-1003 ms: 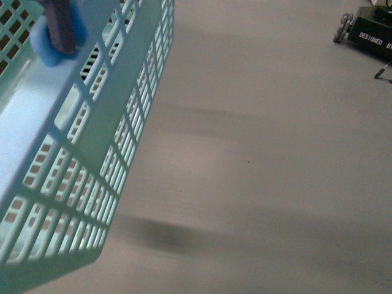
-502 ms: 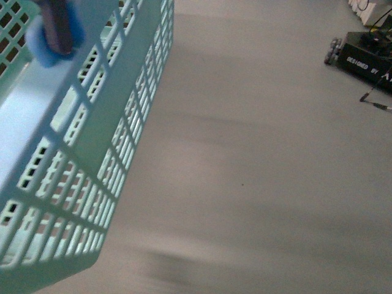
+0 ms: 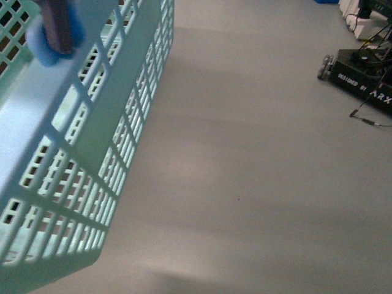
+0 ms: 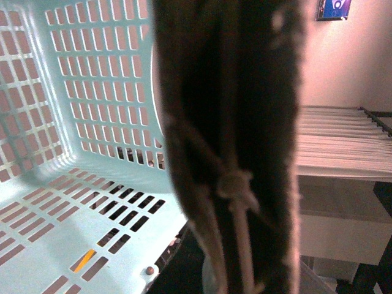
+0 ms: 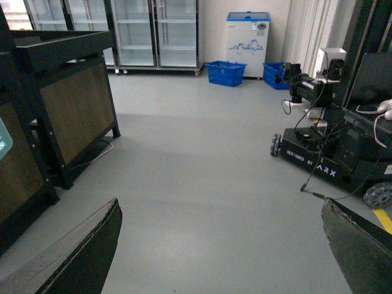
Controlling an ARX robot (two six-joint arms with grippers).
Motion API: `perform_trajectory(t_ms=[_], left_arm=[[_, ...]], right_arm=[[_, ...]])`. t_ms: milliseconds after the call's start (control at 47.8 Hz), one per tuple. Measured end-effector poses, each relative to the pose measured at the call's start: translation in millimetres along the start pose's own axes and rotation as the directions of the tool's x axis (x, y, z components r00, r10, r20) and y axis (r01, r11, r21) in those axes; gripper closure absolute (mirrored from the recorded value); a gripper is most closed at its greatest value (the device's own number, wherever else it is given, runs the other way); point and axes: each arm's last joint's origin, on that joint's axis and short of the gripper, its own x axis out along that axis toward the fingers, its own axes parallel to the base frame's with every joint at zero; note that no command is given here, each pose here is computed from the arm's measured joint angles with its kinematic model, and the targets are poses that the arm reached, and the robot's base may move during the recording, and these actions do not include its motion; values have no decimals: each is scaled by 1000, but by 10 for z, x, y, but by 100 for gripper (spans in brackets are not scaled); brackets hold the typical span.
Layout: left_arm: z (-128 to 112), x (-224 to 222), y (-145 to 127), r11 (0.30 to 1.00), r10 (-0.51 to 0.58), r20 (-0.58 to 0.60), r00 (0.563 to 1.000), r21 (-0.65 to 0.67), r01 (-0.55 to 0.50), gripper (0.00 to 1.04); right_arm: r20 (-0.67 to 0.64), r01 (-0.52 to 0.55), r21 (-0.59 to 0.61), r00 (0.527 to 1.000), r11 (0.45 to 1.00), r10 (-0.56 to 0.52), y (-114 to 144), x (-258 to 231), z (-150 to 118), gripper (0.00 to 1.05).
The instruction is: Pick mango and avocado into basket
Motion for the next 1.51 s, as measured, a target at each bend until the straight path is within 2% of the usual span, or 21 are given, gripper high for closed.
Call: perform_trajectory(t_ms=[1505], left_arm=[[4, -11, -28, 1000, -10, 1, 1000, -2, 10, 97]], right_arm=[[0, 0, 0, 1000, 1000, 0, 0, 0, 0, 8]])
